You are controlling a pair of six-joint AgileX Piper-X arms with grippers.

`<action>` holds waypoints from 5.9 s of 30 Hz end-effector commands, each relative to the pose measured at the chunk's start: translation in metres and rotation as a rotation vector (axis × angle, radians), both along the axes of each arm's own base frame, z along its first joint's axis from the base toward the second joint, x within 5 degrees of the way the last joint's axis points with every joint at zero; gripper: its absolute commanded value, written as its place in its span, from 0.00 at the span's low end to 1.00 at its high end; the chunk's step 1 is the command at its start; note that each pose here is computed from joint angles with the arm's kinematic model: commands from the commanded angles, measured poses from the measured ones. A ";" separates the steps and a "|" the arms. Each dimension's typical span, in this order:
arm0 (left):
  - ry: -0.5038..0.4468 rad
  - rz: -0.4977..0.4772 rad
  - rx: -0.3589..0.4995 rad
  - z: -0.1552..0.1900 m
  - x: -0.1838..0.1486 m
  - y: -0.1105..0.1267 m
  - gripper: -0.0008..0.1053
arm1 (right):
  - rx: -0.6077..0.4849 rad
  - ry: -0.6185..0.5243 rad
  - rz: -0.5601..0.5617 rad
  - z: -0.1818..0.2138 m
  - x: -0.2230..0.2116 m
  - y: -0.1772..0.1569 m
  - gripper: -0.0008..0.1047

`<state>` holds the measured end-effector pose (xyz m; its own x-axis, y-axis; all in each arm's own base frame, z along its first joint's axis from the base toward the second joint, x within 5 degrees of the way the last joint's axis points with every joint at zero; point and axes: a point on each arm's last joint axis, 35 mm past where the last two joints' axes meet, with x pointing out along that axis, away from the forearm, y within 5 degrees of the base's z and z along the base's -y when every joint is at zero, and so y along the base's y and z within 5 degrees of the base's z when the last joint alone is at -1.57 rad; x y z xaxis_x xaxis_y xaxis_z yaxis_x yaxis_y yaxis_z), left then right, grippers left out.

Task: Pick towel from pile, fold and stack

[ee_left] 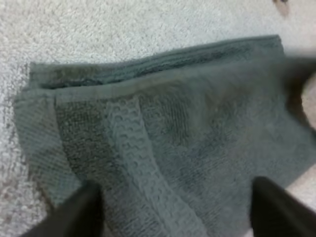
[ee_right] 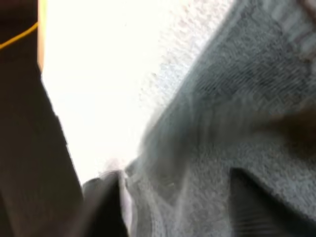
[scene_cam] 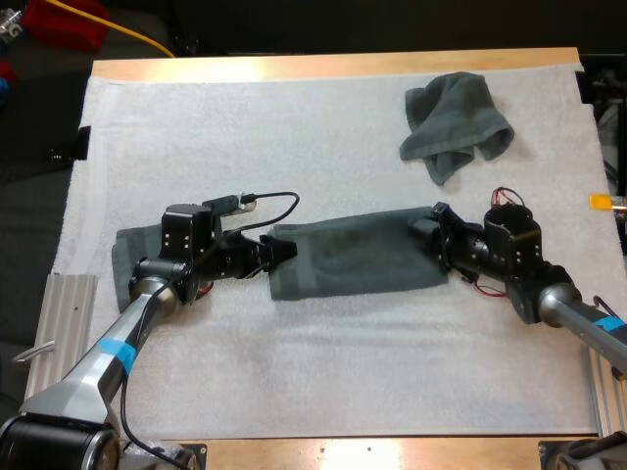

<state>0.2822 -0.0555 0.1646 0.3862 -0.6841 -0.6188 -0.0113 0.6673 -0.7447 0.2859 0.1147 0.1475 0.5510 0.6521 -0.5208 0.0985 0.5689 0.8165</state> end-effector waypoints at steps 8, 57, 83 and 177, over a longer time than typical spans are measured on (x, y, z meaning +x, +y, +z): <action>-0.019 -0.071 -0.093 0.008 0.003 -0.003 0.62 | 0.070 -0.137 0.039 0.015 0.008 0.003 0.59; -0.177 -0.151 0.176 0.107 -0.101 -0.016 0.62 | -0.641 -0.268 0.536 0.113 -0.047 -0.022 0.59; -0.178 -0.200 0.044 0.112 -0.100 -0.020 0.62 | -0.431 -0.163 0.566 0.051 0.006 -0.082 0.59; -0.163 -0.266 -0.036 0.114 -0.103 -0.022 0.62 | -0.830 0.104 0.575 0.062 -0.015 0.002 0.02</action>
